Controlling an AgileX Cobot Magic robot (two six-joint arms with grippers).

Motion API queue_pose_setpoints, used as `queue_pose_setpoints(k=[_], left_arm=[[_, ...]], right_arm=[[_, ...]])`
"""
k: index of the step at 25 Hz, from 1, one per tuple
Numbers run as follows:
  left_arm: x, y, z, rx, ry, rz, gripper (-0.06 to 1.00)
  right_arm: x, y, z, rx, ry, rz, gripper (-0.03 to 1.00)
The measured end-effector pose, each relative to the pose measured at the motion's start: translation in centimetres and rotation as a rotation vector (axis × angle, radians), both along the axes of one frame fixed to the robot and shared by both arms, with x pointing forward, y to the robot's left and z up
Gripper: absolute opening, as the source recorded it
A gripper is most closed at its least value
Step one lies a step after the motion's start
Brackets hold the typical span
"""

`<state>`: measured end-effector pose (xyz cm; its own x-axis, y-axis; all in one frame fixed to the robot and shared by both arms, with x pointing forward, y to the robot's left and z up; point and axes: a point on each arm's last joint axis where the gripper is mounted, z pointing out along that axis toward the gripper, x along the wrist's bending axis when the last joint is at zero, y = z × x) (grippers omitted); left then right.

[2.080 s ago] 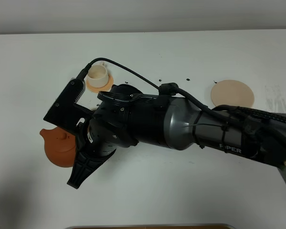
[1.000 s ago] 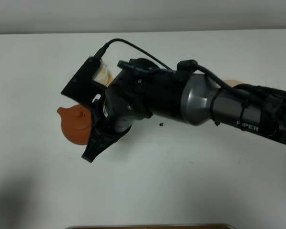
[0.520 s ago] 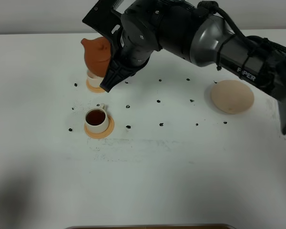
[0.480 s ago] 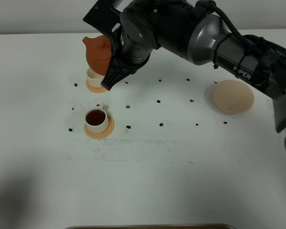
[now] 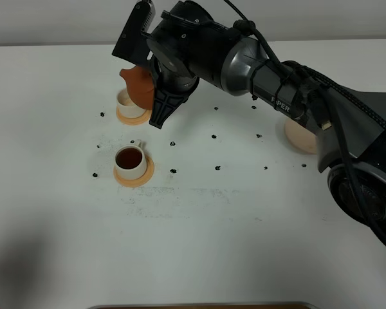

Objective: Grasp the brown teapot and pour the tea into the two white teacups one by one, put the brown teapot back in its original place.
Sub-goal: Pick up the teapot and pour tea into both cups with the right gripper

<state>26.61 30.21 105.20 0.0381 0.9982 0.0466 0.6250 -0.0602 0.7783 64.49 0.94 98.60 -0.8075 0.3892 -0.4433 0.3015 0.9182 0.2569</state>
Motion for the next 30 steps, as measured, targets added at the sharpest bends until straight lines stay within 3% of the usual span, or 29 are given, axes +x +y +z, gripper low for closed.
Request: queue_pose_setpoints(k=[15, 22, 30], left_arm=[[0.0, 0.0, 0.0, 0.001, 0.000, 0.000, 0.46], [0.0, 0.0, 0.0, 0.001, 0.000, 0.000, 0.46], [0.0, 0.0, 0.0, 0.000, 0.000, 0.001, 0.46]], right_arm=[[1.3, -1.3, -1.3, -0.116, -0.098, 0.098, 0.12], [1.9, -1.3, -3.6, -0.164, -0.083, 0.128, 0.12], [2.2, -1.4, -3.7, -0.212, -0.117, 0.174, 0.12]])
